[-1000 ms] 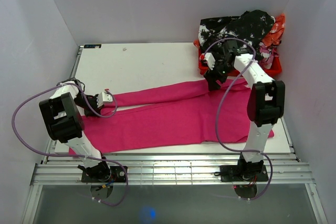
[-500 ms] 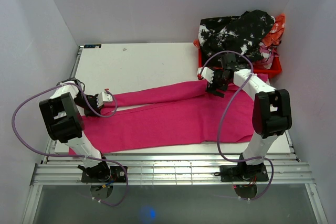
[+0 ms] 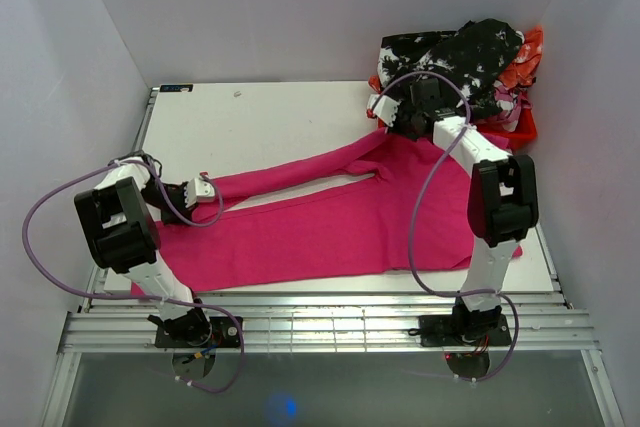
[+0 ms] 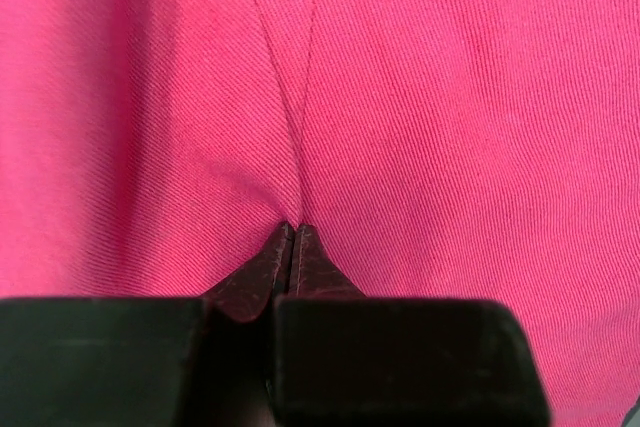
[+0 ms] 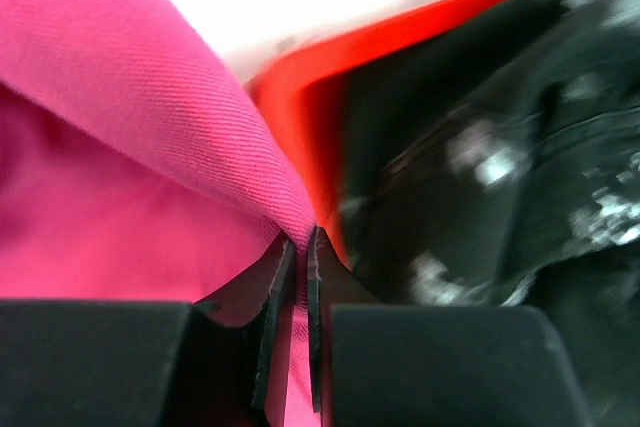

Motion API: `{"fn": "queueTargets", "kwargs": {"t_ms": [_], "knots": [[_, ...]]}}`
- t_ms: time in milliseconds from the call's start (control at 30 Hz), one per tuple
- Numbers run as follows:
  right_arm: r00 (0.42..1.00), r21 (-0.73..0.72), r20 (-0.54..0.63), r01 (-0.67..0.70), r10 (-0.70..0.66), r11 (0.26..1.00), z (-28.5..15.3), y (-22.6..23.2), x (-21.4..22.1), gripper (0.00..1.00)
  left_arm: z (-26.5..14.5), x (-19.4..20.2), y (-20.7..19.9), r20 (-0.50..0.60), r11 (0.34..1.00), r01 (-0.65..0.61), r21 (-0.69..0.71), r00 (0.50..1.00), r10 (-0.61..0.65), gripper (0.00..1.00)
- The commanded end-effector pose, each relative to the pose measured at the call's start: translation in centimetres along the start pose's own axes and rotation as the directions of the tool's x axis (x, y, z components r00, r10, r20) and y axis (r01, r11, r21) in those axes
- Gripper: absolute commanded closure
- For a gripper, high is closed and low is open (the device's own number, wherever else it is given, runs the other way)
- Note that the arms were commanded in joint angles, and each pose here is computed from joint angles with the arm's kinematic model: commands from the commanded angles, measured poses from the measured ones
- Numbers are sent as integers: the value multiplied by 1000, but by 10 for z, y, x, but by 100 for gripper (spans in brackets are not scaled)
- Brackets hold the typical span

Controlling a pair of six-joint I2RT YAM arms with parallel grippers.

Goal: Fold and stack the trousers
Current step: Flatten the trousers out

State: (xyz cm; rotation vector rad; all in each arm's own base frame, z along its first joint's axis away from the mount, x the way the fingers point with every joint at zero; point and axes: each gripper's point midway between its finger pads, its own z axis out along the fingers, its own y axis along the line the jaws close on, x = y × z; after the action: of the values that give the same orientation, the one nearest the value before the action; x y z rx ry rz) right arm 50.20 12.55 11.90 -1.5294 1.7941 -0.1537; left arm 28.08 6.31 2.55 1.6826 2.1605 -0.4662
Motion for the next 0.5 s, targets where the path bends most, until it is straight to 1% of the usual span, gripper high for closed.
{"fn": "queueTargets", "kwargs": {"t_ms": [0,33,100,200,300,333,367,400,433,467], "knots": [[990,65,-3,-140,140,988,14,-29,-5,92,-14,-11,0,21,996,-63,-59,998,64,98],[985,39,-38,-168,170,985,28,-19,6,92,-14,-11,0,22,996,-65,-62,998,67,98],[969,65,-84,-225,230,972,36,-18,17,92,-16,-12,-4,21,995,-82,-62,996,83,98],[949,61,-143,-275,281,959,47,-6,33,92,-24,-16,-6,40,993,-89,-83,995,92,98],[937,75,-184,-288,297,955,49,0,42,92,-30,-24,-6,80,991,-81,-102,993,90,97],[934,76,-201,-285,295,956,50,3,44,92,-33,-32,-3,119,990,-73,-124,989,88,97],[935,75,-204,-281,291,957,51,4,44,89,-37,-32,-1,118,989,-65,-134,990,81,96],[932,60,-218,-284,290,957,50,9,44,81,-44,-41,5,157,987,-55,-152,984,79,96],[931,48,-223,-287,290,957,50,13,43,67,-44,-45,5,180,990,-24,-142,982,50,96],[930,44,-218,-292,295,955,47,12,39,40,-47,-48,9,200,990,-5,-144,979,34,97]]}}
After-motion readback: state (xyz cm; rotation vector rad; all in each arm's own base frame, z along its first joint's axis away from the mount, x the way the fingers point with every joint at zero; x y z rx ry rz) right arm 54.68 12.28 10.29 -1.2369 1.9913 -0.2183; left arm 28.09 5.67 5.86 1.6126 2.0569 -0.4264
